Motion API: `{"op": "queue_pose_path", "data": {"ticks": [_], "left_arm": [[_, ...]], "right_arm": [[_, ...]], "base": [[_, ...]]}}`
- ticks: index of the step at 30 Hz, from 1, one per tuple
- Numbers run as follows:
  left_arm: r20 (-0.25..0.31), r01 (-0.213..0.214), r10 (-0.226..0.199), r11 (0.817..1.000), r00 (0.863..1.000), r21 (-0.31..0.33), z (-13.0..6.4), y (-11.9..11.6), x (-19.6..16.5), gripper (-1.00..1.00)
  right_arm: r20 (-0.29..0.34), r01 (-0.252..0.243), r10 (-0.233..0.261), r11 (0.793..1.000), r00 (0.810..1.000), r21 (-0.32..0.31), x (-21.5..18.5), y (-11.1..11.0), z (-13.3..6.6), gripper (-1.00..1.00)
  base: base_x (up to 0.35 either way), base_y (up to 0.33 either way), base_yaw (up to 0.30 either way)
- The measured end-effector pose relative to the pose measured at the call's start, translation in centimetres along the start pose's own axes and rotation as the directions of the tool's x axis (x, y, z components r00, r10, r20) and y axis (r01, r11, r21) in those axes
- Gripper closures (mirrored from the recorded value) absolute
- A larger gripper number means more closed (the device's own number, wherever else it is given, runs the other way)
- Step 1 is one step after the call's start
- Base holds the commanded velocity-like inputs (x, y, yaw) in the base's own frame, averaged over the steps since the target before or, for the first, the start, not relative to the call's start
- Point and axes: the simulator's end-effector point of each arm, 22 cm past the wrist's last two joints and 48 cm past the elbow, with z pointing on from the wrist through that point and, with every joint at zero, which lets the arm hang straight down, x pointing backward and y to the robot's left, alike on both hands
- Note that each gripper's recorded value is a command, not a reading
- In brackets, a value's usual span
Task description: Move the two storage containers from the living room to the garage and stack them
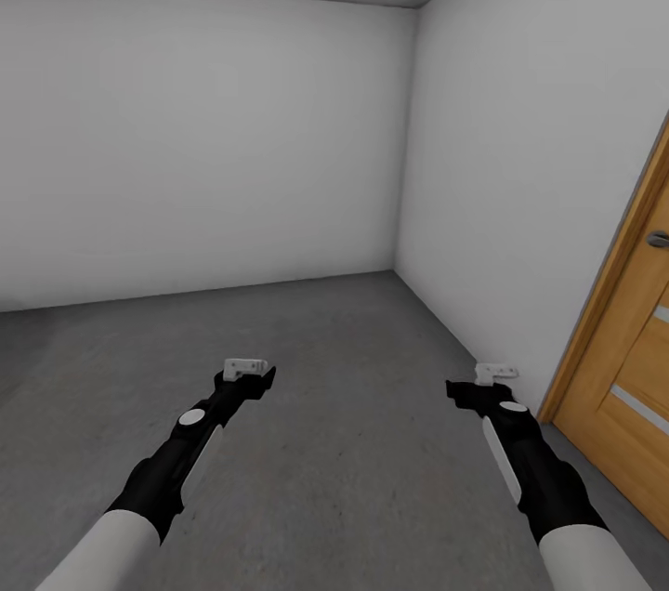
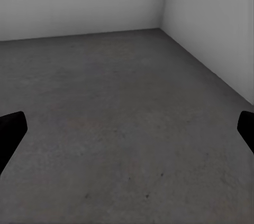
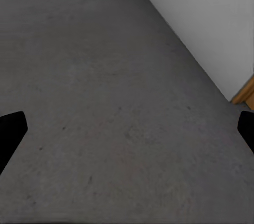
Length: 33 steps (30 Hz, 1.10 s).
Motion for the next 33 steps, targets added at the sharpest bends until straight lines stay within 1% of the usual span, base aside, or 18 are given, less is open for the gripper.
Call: {"op": "queue_pose_path", "data": {"ticks": [1,2,6,10,18,27,33], "left_arm": [[0.0,0.0,0.0,1.0,1.0,0.0,0.0,0.0,0.0,-1.0],[0.0,0.0,0.0,1.0,1.0,0.0,0.0,0.0,0.0,-1.0],[0.001,0.0,0.0,1.0,1.0,0.0,0.0,0.0,0.0,-1.0],[0.01,-0.001,0.001,1.0,1.0,0.0,0.0,0.0,-0.2,-1.0],[0.033,-0.003,0.003,1.0,0.999,0.001,0.0,0.0,-0.7,-1.0],[0.011,-0.009,0.009,1.0,1.0,0.007,0.0,-0.2,0.1,-1.0],[0.006,-0.007,0.007,1.0,1.0,0.008,0.0,-0.2,0.2,-1.0]], "right_arm": [[0.0,0.001,-0.001,1.0,1.0,-0.025,0.0,0.5,0.0,-1.0],[0.0,0.002,-0.002,0.999,1.0,-0.037,0.0,0.7,0.0,-1.0],[0.012,0.004,-0.003,0.998,1.0,-0.068,-0.2,1.2,0.0,-1.0],[0.025,0.005,-0.003,0.998,1.0,-0.07,-0.4,1.3,-0.1,-1.0],[0.029,0.003,-0.001,0.997,1.0,-0.072,-0.4,1.5,-0.1,-1.0],[0.028,0.004,-0.002,0.998,1.0,-0.069,-0.4,1.4,-0.1,-1.0],[0.02,-0.001,0.003,0.998,1.0,-0.063,-0.2,1.1,-0.1,-1.0]], "base": [[0.0,0.0,0.0],[0.0,0.0,0.0],[0.0,0.0,0.0],[0.0,0.0,0.0],[0.0,0.0,0.0],[0.0,0.0,-0.001],[0.0,0.0,-0.158]]}}
